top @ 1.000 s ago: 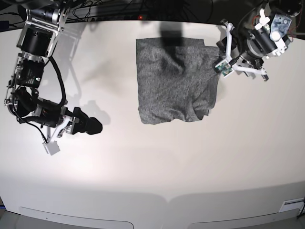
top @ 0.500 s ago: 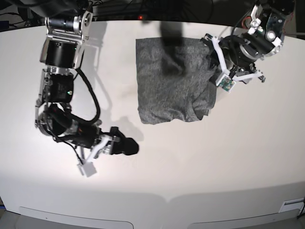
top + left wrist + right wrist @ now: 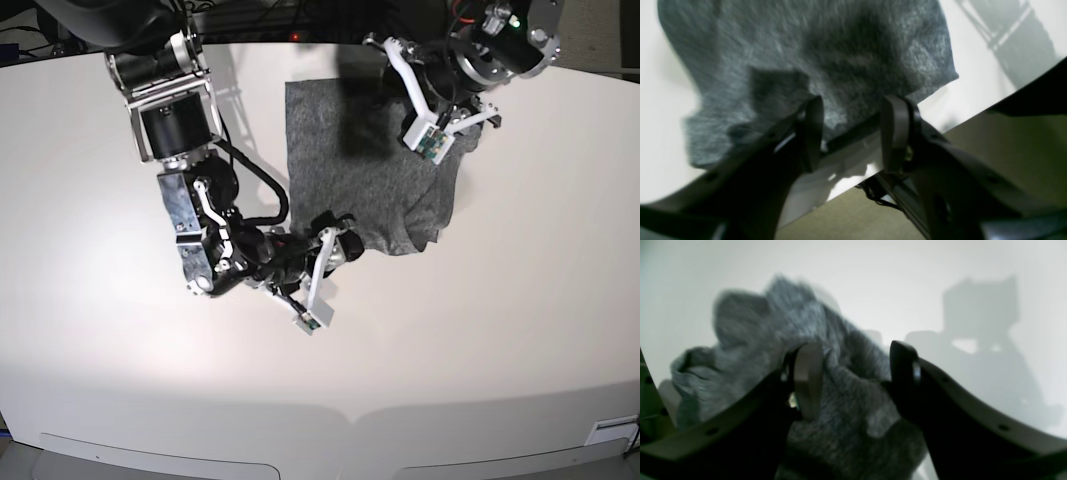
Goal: Fold the T-shirt properly
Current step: 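Grasp the folded shirt edges with both grippers and lift them, then fold the held shirt edge over with the left gripper and release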
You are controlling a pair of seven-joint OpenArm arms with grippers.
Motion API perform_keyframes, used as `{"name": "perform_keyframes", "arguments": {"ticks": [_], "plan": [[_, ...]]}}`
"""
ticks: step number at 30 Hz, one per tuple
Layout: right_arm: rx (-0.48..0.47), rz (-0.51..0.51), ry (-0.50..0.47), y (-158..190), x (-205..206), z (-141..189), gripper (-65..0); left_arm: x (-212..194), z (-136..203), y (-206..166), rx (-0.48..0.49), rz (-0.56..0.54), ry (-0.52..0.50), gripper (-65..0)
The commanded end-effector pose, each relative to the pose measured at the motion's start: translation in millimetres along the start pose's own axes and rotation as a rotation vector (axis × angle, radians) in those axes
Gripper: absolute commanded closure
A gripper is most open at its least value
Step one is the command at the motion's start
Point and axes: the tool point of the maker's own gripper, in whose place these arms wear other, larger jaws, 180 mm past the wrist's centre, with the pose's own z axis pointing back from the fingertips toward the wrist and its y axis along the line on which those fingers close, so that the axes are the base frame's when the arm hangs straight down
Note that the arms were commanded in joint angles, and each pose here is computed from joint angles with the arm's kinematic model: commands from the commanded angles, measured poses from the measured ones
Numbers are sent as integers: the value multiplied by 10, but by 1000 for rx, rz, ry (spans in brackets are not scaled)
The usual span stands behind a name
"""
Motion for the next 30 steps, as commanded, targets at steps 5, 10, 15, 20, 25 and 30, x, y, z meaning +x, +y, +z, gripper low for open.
{"name": "perform_keyframes", "arguments": {"ticks": [5,10,15,20,25,30], "plan": [[9,-3,17,-13,40,-10,-321,-257,-288,-240,-95,78,58,-271],[14,-7,36,-3,5,-10,-320,-518,-556,-91,-62,68,153,-271],[16,-13,120,3,-186,-5,-320,-244,-626,142,-2,11,120,-271],[45,-67,163,-46,-431,102,-293,-188,-632,280,59,-47,118,-270],[61,-121,226,-125,-728,249,-290,-398,-716,423,94,-67,171,-270],[115,-188,264,-74,-986,351,-290,-576,-800,728,132,-83,247,-270]]}}
